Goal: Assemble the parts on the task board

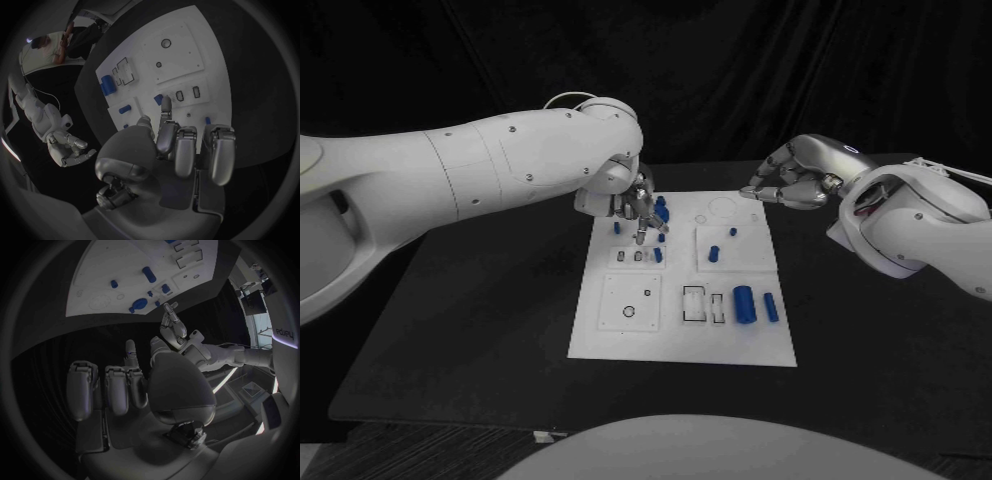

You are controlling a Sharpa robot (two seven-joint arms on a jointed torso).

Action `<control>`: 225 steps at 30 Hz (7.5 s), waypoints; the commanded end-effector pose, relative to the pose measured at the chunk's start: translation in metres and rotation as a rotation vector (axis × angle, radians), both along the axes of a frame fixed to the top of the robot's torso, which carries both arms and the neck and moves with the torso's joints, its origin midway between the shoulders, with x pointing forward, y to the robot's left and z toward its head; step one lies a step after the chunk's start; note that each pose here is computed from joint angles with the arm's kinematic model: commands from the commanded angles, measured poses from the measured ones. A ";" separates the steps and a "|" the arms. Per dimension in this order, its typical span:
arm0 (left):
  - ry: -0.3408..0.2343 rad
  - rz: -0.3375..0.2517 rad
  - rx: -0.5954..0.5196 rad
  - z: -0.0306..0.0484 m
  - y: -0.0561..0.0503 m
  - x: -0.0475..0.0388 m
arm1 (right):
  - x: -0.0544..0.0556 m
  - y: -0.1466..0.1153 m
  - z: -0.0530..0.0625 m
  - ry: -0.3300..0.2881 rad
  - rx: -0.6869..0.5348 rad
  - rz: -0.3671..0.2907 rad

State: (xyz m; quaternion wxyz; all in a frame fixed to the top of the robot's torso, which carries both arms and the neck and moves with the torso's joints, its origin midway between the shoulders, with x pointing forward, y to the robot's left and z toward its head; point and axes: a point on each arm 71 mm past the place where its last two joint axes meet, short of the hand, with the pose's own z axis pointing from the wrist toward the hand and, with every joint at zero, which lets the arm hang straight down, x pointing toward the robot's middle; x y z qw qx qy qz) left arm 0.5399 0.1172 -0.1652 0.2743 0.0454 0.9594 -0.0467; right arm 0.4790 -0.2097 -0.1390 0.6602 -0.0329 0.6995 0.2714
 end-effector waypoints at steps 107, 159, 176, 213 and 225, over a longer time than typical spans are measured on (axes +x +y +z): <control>0.071 0.004 -0.043 -0.0438 -0.011 -0.0040 | 0.006 -0.001 -0.012 0.059 -0.045 -0.009; 0.077 0.007 -0.044 -0.0455 -0.004 -0.0082 | 0.005 -0.006 -0.021 0.096 -0.055 -0.023; 0.069 0.000 -0.067 -0.0449 -0.008 -0.0073 | 0.005 -0.006 -0.023 0.105 -0.060 -0.022; -0.013 0.097 -0.119 -0.0397 0.024 -0.0075 | 0.006 -0.008 -0.027 0.119 -0.070 -0.026; -0.053 0.196 -0.092 -0.0364 0.057 -0.0054 | 0.007 -0.008 -0.028 0.123 -0.074 -0.026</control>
